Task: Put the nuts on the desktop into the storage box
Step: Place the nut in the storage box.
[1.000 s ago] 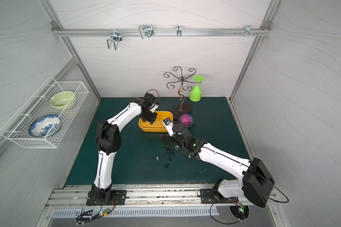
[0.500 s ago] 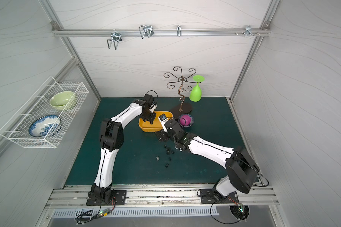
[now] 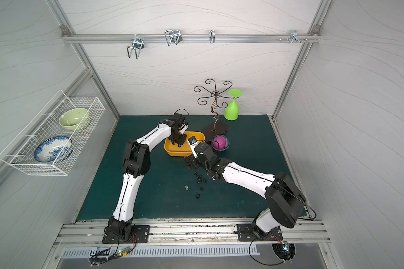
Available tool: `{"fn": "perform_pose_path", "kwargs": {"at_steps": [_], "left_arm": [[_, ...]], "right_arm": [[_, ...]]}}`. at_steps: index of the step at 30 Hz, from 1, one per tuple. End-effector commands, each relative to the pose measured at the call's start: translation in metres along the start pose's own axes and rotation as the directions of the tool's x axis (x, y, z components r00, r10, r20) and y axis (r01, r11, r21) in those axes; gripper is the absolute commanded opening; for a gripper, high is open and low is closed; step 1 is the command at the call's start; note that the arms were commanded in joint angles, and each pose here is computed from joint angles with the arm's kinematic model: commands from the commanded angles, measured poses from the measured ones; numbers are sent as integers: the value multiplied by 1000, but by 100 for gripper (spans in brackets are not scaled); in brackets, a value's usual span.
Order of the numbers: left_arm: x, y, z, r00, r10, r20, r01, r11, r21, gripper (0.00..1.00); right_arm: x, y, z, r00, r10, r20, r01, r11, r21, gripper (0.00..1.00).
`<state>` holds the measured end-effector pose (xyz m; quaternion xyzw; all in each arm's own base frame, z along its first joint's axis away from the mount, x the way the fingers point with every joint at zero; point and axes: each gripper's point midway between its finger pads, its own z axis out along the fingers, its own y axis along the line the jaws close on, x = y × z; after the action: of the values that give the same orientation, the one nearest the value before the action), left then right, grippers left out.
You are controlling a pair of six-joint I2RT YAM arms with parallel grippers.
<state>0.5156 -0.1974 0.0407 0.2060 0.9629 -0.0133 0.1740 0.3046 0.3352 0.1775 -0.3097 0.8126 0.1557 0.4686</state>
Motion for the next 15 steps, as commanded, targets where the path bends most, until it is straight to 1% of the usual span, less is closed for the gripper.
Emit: {"fn": "perform_pose_path", "kwargs": {"at_steps": [1, 4, 5, 9, 11, 13, 15], "left_arm": [[-24, -1, -8, 997, 19, 80, -20, 1000, 4, 43], [-29, -4, -20, 994, 34, 101, -36, 999, 22, 51], [-30, -5, -25, 993, 38, 109, -42, 999, 29, 52], [-36, -5, -58, 989, 33, 146, -39, 999, 38, 52], [-38, -5, -83, 983, 35, 180, -43, 998, 39, 53], [-39, -5, -104, 975, 38, 217, -47, 998, 37, 55], [-36, -2, -124, 969, 44, 243, -51, 998, 21, 57]], "right_arm": [[-4, 1, -1, 1000, -13, 22, 13, 1000, 7, 99], [-6, 0, -6, 1000, -15, 22, 15, 1000, 8, 99], [-6, 0, -8, 1000, -15, 22, 15, 1000, 9, 99], [-8, -2, -19, 999, -33, 29, 33, 999, 10, 99], [-8, -6, -26, 999, -35, 30, 34, 999, 25, 99], [-6, -17, -35, 1000, -19, 17, 17, 997, 76, 99], [-1, -29, -47, 1000, 22, -19, -19, 989, 143, 99]]}}
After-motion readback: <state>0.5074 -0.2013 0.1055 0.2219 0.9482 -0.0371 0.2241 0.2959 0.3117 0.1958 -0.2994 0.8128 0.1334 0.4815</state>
